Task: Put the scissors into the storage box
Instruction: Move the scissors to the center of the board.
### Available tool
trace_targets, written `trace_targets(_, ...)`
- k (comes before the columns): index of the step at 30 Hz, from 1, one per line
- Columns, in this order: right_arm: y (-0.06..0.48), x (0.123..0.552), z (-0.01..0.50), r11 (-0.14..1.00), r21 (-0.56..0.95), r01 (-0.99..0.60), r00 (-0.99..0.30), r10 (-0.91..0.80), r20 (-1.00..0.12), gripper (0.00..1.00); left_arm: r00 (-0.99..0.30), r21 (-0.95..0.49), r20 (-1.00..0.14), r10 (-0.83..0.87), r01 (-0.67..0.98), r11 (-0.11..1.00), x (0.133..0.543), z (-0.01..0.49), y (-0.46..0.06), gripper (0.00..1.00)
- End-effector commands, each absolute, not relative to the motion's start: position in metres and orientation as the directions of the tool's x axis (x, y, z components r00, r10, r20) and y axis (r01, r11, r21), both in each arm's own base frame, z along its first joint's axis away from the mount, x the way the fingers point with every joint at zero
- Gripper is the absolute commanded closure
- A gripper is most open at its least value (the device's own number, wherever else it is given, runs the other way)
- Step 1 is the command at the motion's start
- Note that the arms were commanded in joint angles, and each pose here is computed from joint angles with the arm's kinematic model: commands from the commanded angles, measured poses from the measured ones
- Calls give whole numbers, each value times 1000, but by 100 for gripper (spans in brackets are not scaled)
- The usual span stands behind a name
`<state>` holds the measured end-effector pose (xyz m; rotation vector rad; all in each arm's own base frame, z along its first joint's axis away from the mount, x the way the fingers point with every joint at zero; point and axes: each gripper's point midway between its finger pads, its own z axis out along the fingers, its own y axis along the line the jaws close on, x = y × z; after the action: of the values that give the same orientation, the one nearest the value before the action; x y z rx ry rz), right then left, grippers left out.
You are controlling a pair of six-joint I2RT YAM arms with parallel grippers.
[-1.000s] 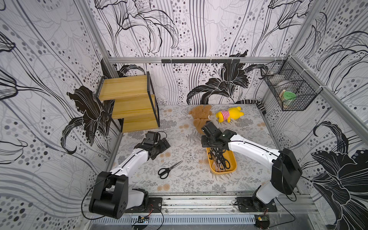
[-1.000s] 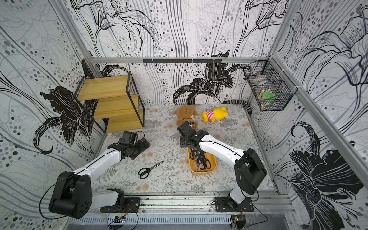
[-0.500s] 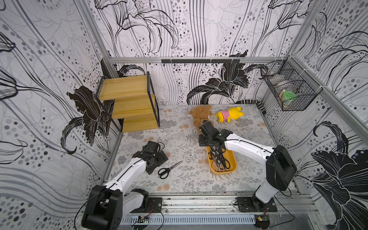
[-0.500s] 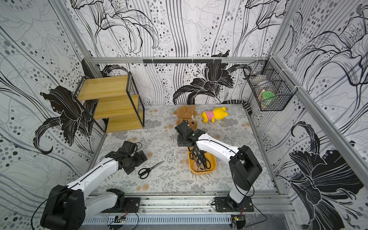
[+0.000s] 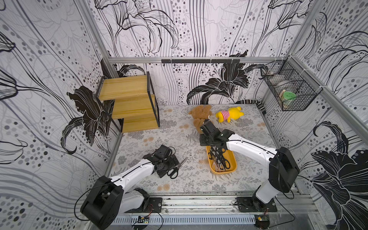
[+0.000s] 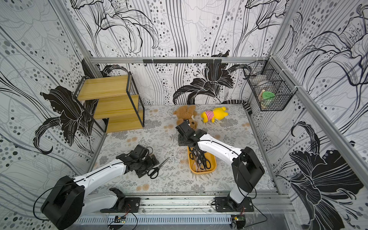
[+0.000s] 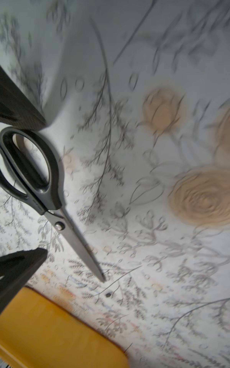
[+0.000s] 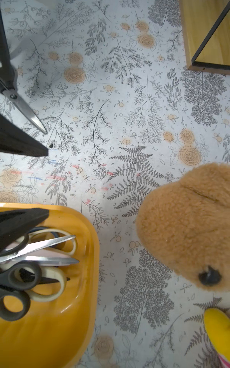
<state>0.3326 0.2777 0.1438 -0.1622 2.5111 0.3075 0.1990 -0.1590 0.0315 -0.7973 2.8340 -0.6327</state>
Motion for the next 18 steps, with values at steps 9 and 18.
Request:
trace_targets(9,263,319,134,971,138,-195,-829,-88,-552,53,-872,-683,181,-455,-445,580,218,65,-265,3)
trace_targets(18,299,270,121,918,220,-330,-853,-191,-485,53,-834,-640,23,-552,-437,632,266,72,-215,3)
